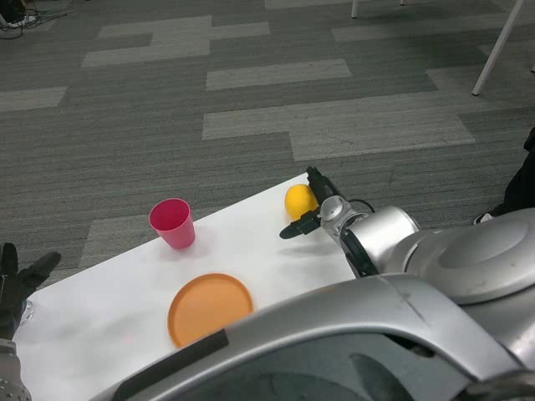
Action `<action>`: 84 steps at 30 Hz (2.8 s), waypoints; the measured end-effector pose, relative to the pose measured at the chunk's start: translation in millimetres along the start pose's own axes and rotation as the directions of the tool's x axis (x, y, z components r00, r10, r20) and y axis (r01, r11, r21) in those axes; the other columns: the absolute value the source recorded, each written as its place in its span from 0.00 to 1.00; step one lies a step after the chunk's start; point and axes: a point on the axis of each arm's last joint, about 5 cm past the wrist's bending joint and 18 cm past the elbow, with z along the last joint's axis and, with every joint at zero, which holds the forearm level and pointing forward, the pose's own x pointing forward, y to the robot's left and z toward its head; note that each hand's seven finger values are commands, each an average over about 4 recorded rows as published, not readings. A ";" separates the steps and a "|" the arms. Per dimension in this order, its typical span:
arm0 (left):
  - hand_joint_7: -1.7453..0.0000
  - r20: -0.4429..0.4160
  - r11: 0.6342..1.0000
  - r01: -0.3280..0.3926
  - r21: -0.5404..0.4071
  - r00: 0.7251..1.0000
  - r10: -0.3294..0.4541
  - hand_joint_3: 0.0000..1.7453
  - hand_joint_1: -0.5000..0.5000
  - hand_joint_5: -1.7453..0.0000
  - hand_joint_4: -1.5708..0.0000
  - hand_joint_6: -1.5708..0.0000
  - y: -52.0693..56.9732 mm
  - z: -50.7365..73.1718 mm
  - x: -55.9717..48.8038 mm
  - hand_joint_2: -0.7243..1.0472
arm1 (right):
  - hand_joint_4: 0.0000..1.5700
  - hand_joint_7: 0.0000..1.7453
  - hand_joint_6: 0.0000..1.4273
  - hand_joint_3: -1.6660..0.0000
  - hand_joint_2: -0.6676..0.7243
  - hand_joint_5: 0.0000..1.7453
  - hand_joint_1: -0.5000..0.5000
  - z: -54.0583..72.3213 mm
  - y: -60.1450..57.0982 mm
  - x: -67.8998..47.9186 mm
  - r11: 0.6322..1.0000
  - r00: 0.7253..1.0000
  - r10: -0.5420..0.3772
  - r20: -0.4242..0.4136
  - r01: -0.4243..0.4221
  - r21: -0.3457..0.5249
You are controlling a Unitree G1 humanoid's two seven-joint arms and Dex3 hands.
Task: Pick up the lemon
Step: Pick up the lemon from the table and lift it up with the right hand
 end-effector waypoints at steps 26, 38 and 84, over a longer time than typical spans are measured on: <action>1.00 0.000 1.000 0.000 0.000 1.000 0.000 0.05 1.00 1.00 0.98 1.00 0.0 0.0 0.0 1.00 | 0.00 0.19 0.00 0.50 0.07 0.97 0.04 1.5 5.1 -0.8 0.990 0.999 -0.002 0.044 0.008 -0.140; 1.00 0.000 1.000 0.000 0.000 1.000 0.000 0.05 1.00 1.00 0.98 1.00 0.0 0.0 0.0 1.00 | 0.00 0.55 0.31 0.39 0.09 1.00 0.08 2.6 5.5 -0.6 0.988 0.998 -0.011 0.057 0.020 -0.154; 1.00 0.003 1.000 -0.003 -0.003 1.000 0.003 0.05 1.00 1.00 0.98 1.00 0.3 0.1 -0.2 1.00 | 0.04 0.76 0.46 0.29 0.06 1.00 0.12 -17.6 -0.4 -21.5 0.992 0.945 0.006 0.327 -0.047 0.118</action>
